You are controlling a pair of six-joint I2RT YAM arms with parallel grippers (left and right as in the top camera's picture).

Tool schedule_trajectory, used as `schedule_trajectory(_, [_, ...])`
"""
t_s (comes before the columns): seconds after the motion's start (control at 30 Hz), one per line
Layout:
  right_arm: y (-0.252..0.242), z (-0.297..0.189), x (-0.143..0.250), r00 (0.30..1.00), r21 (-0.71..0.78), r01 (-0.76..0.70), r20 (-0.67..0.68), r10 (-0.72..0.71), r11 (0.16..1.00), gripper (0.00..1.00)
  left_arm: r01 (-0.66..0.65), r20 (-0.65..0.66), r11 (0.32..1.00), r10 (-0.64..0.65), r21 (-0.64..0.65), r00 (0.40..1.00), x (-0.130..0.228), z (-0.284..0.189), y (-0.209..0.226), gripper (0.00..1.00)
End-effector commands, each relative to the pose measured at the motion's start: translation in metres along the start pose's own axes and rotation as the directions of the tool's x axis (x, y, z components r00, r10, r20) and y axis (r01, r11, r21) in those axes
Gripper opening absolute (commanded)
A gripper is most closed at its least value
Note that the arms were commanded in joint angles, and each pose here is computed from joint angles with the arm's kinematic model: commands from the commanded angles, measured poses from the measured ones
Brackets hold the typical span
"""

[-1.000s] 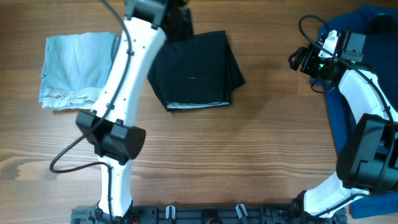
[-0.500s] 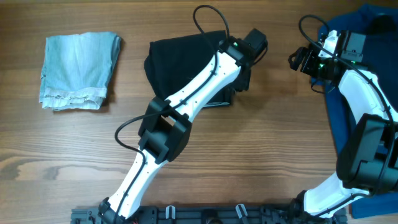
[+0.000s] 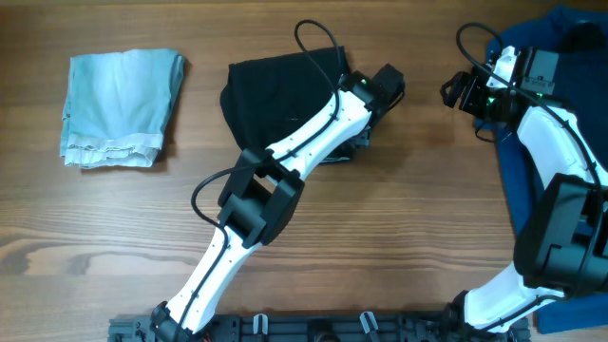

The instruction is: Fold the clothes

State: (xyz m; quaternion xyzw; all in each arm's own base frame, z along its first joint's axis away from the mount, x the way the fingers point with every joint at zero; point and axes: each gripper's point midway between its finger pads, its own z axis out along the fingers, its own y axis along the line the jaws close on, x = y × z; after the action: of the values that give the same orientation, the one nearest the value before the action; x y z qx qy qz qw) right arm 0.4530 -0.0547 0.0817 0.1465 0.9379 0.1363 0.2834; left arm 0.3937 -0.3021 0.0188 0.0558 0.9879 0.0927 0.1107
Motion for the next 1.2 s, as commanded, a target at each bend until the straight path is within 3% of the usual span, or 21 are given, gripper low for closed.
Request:
schedule_trajectory(0.0, [0.001,-0.005,-0.004,1.0,0.01,0.014,0.019,-0.014,1.0,0.99,0.012,-0.002,0.999,-0.012,-0.03,1.0,0.003,0.008,0.002,0.32])
schedule_trajectory(0.1, [0.001,-0.005,-0.004,1.0,0.01,0.014,0.019,-0.014,1.0,0.99,0.013,-0.002,0.999,-0.013,-0.029,1.0,0.003,0.007,0.002,0.34])
schedule_trajectory(0.17, [0.001,-0.005,-0.004,1.0,0.01,0.014,0.019,-0.014,1.0,0.99,0.01,-0.003,1.0,-0.01,-0.026,1.0,0.004,0.007,0.001,0.15])
schedule_trajectory(0.27, [0.001,-0.005,-0.004,1.0,0.01,0.014,0.019,-0.014,1.0,0.99,0.005,-0.002,1.0,-0.005,-0.025,1.0,0.005,0.006,-0.001,0.13])
schedule_trajectory(0.33, [0.001,-0.005,-0.004,1.0,0.01,0.014,0.019,-0.014,1.0,1.0,0.006,-0.003,1.0,-0.006,-0.026,1.0,0.005,0.007,-0.001,0.04])
schedule_trajectory(0.53, [0.001,-0.005,-0.004,1.0,0.01,0.014,0.019,-0.014,1.0,1.0,0.018,0.02,1.0,-0.018,-0.002,1.0,-0.002,-0.006,-0.002,0.04])
schedule_trajectory(0.6, [0.002,-0.005,-0.01,0.999,0.006,0.007,0.041,-0.007,1.0,0.99,0.035,0.043,0.996,-0.038,0.08,0.998,-0.011,-0.03,-0.011,0.04])
schedule_trajectory(0.7, [0.002,-0.005,-0.004,0.984,0.006,-0.179,0.02,0.179,0.984,0.99,0.045,0.044,0.971,-0.057,0.236,0.997,-0.018,-0.057,-0.033,0.04])
schedule_trajectory(0.77, [0.001,-0.004,0.001,0.978,0.011,-0.209,0.002,0.209,0.978,0.99,0.045,0.042,0.963,-0.058,0.267,0.997,-0.019,-0.058,-0.039,0.04])
schedule_trajectory(0.9, [0.001,-0.004,0.007,0.977,0.019,-0.214,-0.019,0.214,0.977,0.99,0.085,0.003,0.958,-0.089,0.272,0.996,-0.013,-0.043,-0.047,0.05])
schedule_trajectory(1.0, [0.005,-0.002,0.013,0.977,0.021,-0.21,-0.042,0.21,0.978,0.99,0.083,-0.015,0.956,-0.082,0.281,0.996,-0.009,-0.025,-0.059,0.15])
schedule_trajectory(1.1, [0.016,0.0,0.016,0.982,0.01,-0.179,-0.055,0.179,0.984,0.99,0.075,-0.064,0.935,-0.056,0.345,0.996,0.001,-0.003,-0.085,0.13])
schedule_trajectory(1.17, [0.023,0.002,0.019,0.985,0.004,-0.161,-0.064,0.161,0.987,0.99,0.076,-0.086,0.923,-0.047,0.376,0.995,0.005,0.016,-0.099,0.06])
